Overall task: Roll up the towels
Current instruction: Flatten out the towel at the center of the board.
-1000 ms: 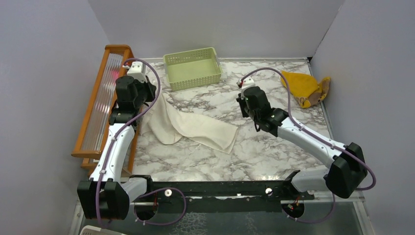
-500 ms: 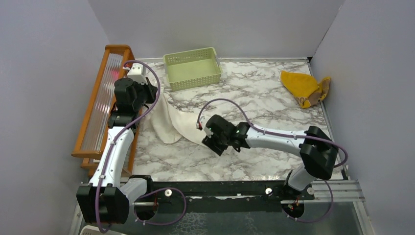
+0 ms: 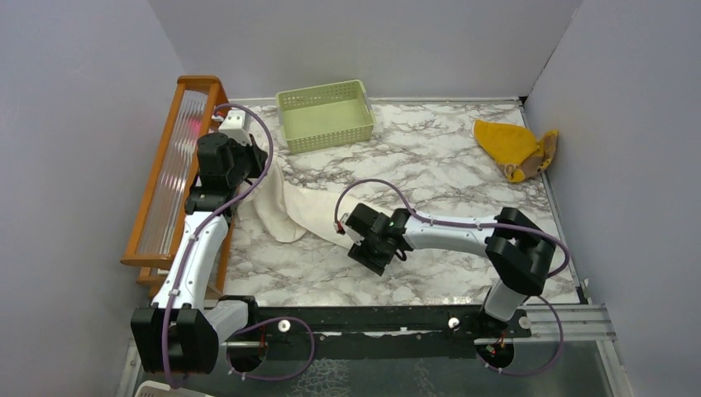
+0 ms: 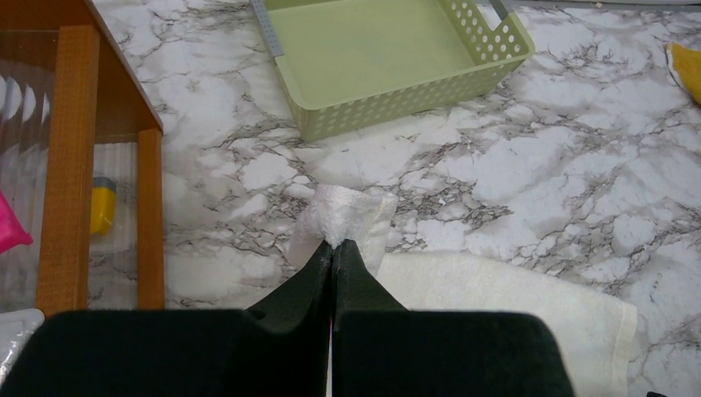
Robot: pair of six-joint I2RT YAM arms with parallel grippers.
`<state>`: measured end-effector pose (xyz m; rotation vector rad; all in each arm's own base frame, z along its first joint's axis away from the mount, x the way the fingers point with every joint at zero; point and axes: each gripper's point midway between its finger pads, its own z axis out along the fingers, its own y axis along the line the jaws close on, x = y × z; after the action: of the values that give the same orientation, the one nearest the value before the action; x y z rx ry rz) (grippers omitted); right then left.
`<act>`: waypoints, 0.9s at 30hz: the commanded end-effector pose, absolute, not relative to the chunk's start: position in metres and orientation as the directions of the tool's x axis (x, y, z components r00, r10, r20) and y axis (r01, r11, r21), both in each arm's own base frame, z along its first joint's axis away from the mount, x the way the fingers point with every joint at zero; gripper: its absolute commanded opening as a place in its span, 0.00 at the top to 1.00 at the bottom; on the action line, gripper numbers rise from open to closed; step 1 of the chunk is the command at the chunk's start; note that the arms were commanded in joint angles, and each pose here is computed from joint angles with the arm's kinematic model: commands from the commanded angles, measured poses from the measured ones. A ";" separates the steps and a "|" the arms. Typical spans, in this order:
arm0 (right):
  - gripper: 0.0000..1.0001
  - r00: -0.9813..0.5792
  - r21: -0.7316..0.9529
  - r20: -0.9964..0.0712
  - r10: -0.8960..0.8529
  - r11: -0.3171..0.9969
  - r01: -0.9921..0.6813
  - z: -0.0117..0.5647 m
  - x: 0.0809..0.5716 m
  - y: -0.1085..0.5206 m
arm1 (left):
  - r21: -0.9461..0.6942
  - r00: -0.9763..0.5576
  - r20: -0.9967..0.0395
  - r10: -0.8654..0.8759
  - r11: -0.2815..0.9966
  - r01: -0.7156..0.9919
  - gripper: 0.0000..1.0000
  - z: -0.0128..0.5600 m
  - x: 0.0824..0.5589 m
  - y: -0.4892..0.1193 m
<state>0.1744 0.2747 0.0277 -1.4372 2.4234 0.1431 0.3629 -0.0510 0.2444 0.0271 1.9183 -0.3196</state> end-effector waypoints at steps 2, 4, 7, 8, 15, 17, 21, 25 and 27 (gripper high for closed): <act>0.43 -0.449 -0.050 -0.309 -0.838 0.486 -0.873 0.022 0.171 0.281 | -0.201 -0.368 -0.922 -0.120 0.961 0.191 1.00 0.240 0.366 -0.052; 0.46 -0.450 -0.054 -0.310 -0.838 0.487 -0.872 0.019 0.172 0.282 | -0.200 -0.373 -0.920 -0.119 0.961 0.189 1.00 0.238 0.367 -0.052; 0.52 -0.451 -0.061 -0.308 -0.837 0.491 -0.869 0.014 0.174 0.282 | -0.198 -0.375 -0.920 -0.116 0.962 0.188 1.00 0.237 0.367 -0.051; 0.55 -0.452 -0.063 -0.311 -0.836 0.493 -0.868 0.013 0.175 0.283 | -0.198 -0.378 -0.918 -0.115 0.962 0.188 1.00 0.235 0.367 -0.051; 0.68 -0.452 -0.099 -0.323 -0.832 0.504 -0.858 0.013 0.185 0.287 | -0.197 -0.388 -0.915 -0.112 0.962 0.187 1.00 0.232 0.370 -0.051; 0.68 -0.451 -0.118 -0.328 -0.830 0.510 -0.852 0.015 0.190 0.288 | -0.199 -0.392 -0.913 -0.112 0.962 0.187 1.00 0.230 0.370 -0.051; 0.69 -0.446 -0.135 -0.348 -0.825 0.515 -0.846 0.020 0.196 0.292 | -0.198 -0.396 -0.912 -0.110 0.962 0.187 1.00 0.229 0.370 -0.051; 0.72 -0.440 -0.154 -0.359 -0.823 0.518 -0.842 0.024 0.201 0.294 | -0.197 -0.398 -0.911 -0.110 0.962 0.187 1.00 0.228 0.370 -0.051; 0.72 -0.438 -0.163 -0.361 -0.823 0.519 -0.839 0.027 0.203 0.295 | -0.197 -0.398 -0.911 -0.109 0.962 0.188 1.00 0.227 0.370 -0.051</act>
<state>0.1885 0.2837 0.0197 -1.4074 2.4183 0.0876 0.3687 -0.0506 0.2263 0.0350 1.9681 -0.3125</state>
